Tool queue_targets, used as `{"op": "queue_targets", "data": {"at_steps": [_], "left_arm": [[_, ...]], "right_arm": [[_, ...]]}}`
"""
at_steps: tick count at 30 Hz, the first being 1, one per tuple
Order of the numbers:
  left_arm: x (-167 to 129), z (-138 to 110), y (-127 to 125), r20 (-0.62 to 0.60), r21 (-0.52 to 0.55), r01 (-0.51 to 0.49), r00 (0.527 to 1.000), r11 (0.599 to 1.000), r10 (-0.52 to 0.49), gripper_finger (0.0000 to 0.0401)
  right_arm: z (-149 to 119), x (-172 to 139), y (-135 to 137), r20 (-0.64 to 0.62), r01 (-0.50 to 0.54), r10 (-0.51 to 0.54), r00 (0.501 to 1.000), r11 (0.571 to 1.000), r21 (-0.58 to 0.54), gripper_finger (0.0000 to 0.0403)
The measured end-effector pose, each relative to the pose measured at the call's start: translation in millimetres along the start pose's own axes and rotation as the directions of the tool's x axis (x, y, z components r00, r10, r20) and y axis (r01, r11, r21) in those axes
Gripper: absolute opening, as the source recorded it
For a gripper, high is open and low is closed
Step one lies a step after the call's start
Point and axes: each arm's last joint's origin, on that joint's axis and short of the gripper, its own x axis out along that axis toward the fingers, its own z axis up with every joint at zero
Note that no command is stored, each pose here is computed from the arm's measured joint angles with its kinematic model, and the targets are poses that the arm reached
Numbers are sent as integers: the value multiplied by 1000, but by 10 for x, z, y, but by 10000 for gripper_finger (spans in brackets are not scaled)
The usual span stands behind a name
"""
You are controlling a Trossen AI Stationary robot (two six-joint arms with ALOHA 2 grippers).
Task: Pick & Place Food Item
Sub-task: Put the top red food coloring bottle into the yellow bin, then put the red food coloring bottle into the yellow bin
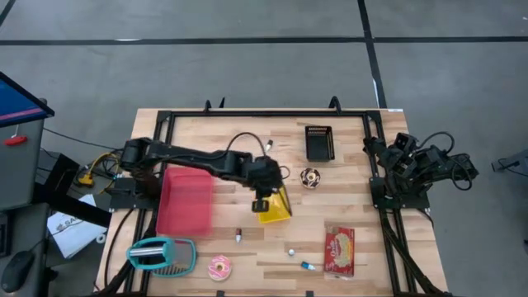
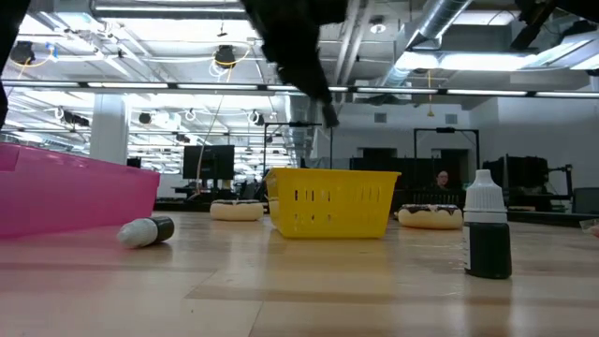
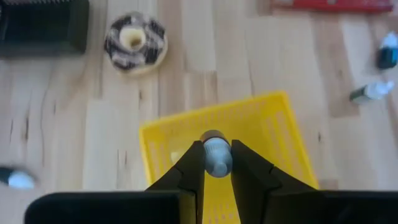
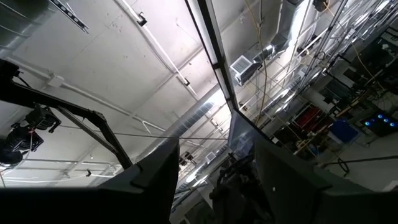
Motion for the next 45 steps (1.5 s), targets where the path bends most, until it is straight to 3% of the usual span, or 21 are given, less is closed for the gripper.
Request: {"op": "queue_targets", "data": {"at_steps": [3,7,15,23,32,39,45], "left_arm": [[155,-189,0,-25,-13,-52,998,999,51,46],[319,-247,119,-34,-6,-132,991,991,132,46],[483,-299,161,-68,12,-80,994,997,80,47],[485,-267,133,-37,42,-54,998,998,56,49],[503,-245,129,-11,56,-46,999,997,46,111],[502,-246,130,-12,55,-47,999,997,48,123],[269,-188,129,30,27,-39,999,999,38,124]], "right_arm": [[-14,10,-2,-9,1,0,1000,1000,8,203],[-44,26,1,-30,-3,4,1000,1000,27,203],[-106,73,16,-56,-10,12,998,999,36,203],[-153,119,13,-61,-3,5,998,999,33,203],[-159,127,14,-60,-3,5,998,999,34,203],[-159,126,14,-60,-4,6,998,999,34,203],[-159,126,15,-60,-4,6,998,999,42,203]]}}
